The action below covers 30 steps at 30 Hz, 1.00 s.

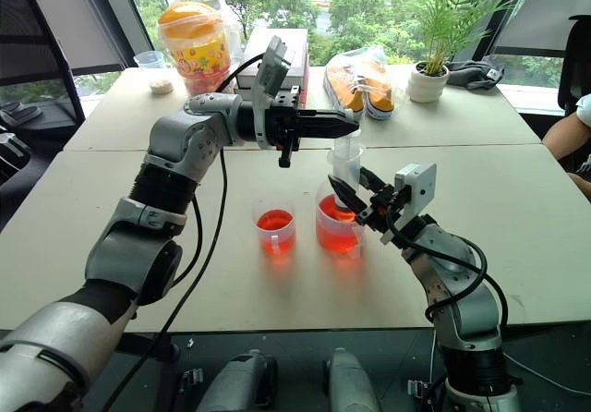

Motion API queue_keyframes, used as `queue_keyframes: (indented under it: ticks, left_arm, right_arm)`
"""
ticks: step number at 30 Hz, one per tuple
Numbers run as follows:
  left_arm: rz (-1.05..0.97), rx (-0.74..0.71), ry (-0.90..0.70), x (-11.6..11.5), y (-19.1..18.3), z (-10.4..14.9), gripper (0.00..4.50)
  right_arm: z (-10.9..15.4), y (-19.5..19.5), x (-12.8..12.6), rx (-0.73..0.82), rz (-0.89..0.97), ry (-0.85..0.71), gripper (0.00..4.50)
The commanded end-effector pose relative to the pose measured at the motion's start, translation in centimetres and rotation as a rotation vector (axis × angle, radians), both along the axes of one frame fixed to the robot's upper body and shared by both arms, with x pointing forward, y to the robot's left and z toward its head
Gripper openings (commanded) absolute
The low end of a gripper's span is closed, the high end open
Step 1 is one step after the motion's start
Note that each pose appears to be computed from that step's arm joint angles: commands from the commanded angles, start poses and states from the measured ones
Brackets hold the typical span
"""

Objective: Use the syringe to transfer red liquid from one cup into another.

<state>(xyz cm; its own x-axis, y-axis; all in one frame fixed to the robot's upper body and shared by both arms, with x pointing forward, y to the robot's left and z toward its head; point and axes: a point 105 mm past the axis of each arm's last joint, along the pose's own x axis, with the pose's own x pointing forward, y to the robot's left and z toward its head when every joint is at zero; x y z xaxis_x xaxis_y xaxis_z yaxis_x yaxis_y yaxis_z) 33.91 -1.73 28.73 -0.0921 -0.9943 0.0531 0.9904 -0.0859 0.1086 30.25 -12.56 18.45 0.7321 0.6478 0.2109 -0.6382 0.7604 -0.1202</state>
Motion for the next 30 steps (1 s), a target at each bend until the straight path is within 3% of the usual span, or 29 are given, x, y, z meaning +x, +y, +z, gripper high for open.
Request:
queue_keyframes:
  ticks: [1, 4, 11, 12, 20, 27, 30]
  left_arm:
    - [0.026, -0.094, -0.137, -0.6, 0.8, 4.3, 0.08]
    - [0.031, -0.075, -0.115, -0.4, 0.9, 3.7, 0.99]
    - [0.031, -0.023, -0.114, -0.3, 2.1, 2.5, 4.3]
    - [0.027, -0.002, -0.109, -0.4, 2.9, 2.2, 4.47]
    - [0.139, 0.007, -0.087, 0.2, 7.2, 2.3, 4.47]
    - [0.337, 0.006, -0.094, 2.0, 11.8, 2.7, 4.47]
    - [0.417, 0.021, -0.096, 2.6, 13.8, 2.5, 4.47]
  right_arm:
    - [0.1, 1.3, -0.7, -0.03, 0.071, 0.002, 1.36]
    - [1.0, 1.0, -0.6, -0.028, 0.066, -0.019, 1.36]
    - [2.5, 0.6, -0.6, -0.016, 0.062, -0.044, 1.36]
    - [2.8, 0.5, -0.5, -0.011, 0.059, -0.05, 1.36]
    - [4.5, 0.2, -0.6, 0.0, 0.061, -0.086, 1.36]
    - [10.0, 1.5, -1.5, 0.046, 0.176, -0.19, 1.36]
    - [12.2, 3.8, -2.0, 0.091, 0.31, -0.215, 1.36]
